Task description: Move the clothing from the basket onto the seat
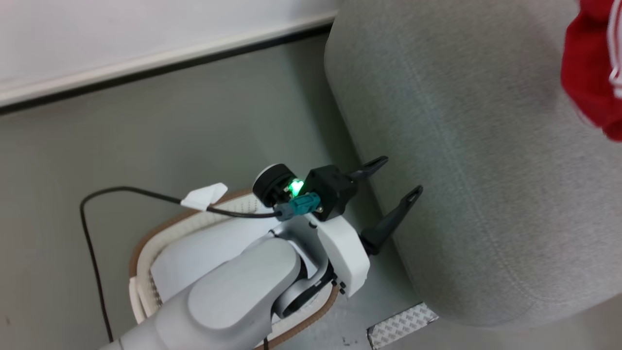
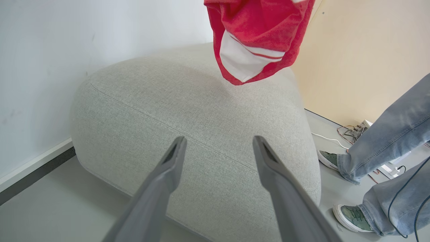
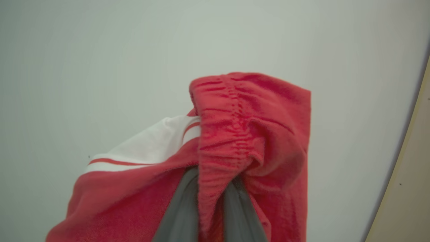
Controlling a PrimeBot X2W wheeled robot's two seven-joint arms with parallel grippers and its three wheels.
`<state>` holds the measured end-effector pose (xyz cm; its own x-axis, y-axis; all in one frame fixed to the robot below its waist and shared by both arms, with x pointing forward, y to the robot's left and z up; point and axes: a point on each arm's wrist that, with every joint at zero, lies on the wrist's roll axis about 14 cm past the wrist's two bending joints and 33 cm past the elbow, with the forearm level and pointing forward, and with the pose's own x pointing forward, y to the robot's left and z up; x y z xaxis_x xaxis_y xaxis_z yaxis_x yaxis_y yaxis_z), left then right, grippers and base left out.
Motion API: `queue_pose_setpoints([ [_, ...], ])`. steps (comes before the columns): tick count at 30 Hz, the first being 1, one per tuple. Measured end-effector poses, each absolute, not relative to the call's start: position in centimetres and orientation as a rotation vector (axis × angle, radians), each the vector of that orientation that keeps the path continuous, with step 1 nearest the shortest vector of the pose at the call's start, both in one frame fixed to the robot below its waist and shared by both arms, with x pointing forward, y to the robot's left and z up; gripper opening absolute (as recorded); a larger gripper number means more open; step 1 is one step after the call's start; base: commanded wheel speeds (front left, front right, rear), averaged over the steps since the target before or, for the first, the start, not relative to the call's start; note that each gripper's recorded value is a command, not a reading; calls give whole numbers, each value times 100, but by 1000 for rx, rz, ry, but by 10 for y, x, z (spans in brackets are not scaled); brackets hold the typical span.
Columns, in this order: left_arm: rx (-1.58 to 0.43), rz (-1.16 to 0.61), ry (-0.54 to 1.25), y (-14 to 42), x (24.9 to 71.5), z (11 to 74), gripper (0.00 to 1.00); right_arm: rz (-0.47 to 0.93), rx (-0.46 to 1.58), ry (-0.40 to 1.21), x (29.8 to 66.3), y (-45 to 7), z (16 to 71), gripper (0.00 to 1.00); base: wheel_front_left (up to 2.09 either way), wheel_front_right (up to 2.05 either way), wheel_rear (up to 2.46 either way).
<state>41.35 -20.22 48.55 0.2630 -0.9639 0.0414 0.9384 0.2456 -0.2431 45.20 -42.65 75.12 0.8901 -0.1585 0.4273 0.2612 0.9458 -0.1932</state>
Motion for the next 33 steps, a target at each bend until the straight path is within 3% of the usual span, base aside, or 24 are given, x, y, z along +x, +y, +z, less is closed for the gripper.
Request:
queue_pose_setpoints([
  [5, -257, -1284, 168, -197, 427, 461, 100, -225, -265, -299, 493, -437, 710, 0, 0, 0, 0],
  [14, -271, -1228, 238, -180, 444, 422, 100, -215, -158, 116, 532, -437, 551, 0, 0, 0, 0],
  [18, -270, -1214, 247, -176, 446, 416, 100, -184, -58, 322, 525, -416, 475, 0, 0, 0, 0],
  [22, -259, -1210, 249, -175, 447, 415, 100, -185, 13, 565, 495, -406, 415, 0, 0, 0, 0],
  [29, -258, -1191, 218, -173, 449, 431, 100, -204, 20, 684, 475, -410, 407, 0, 0, 0, 0],
  [30, -255, -1189, 215, -172, 448, 432, 100, -205, 13, 683, 474, -411, 410, 38, 0, 0, 0],
  [31, -255, -1187, 211, -172, 447, 435, 100, -206, 9, 684, 472, -412, 413, 100, 0, 0, 0],
  [33, -256, -1180, 199, -171, 445, 441, 100, -210, 10, 691, 466, -413, 418, 100, 0, 0, 0],
])
